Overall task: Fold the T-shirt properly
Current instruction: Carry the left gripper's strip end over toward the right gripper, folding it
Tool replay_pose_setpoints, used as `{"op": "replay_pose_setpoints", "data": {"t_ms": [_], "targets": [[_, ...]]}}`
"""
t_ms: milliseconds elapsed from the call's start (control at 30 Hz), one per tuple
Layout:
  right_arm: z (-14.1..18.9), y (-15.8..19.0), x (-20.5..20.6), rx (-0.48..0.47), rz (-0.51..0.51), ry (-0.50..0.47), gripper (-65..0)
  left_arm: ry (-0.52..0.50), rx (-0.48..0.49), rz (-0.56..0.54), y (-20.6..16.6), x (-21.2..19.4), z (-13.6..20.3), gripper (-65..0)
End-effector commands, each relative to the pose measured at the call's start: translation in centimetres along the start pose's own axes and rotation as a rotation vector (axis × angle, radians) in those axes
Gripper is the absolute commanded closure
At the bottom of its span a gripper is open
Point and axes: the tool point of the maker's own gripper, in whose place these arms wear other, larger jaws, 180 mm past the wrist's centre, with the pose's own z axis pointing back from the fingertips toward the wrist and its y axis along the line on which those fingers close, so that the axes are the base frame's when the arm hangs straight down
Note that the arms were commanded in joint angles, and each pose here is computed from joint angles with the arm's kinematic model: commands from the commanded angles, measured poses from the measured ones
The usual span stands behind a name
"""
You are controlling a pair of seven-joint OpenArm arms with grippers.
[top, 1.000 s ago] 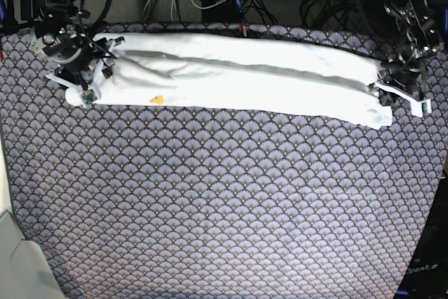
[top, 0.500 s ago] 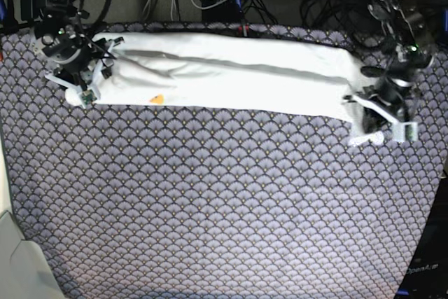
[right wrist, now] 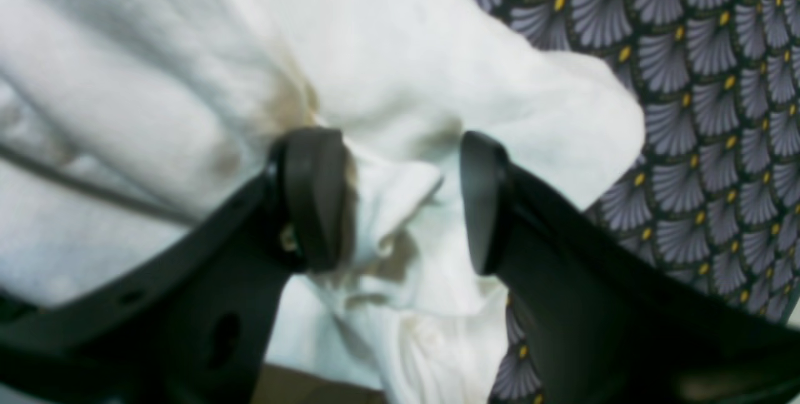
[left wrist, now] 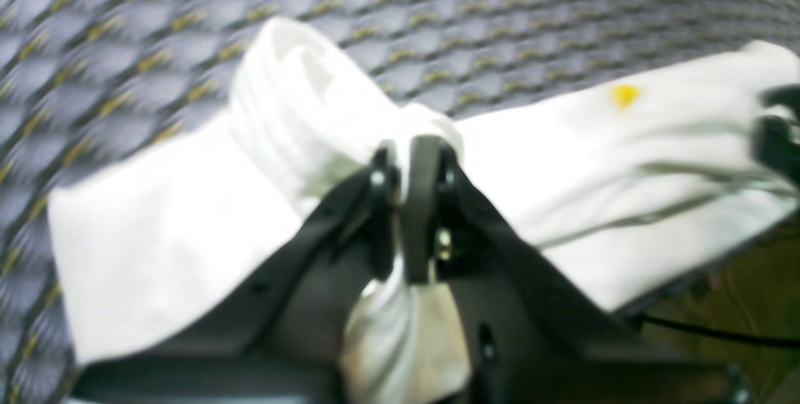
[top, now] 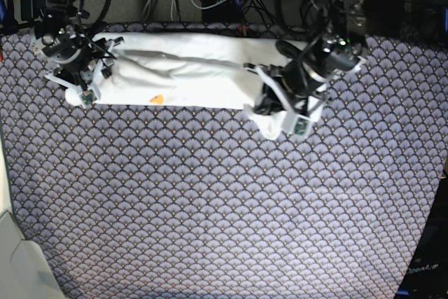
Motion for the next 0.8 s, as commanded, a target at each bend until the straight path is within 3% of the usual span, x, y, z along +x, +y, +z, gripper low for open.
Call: {"op": "replay_pose_setpoints", "data": {"t_ms": [0, 200, 500, 767], "targets": [[0.3, -0.7, 0.3, -0.021, 0.009, -0.009, -31.0, -0.048, -0.029, -0.015, -1.0, 1.5, 0.0, -0.6], [0.3, -0.6, 0.1, -0.020, 0.008, -0.003, -31.0, -0.076, -0.081, 0.012, -3.8, 3.0, -1.2, -0.6], [0.3, -0.6, 0.1, -0.020, 0.008, -0.001, -31.0, 0.042, -0.183, 0.007, -7.6, -0.2, -4.2, -0.6], [0.3, -0.6, 0.0, -0.019, 0.008, 0.002, -31.0, 0.001, -0.269, -0.031, -11.0, 0.2, -5.1, -0.6]]}}
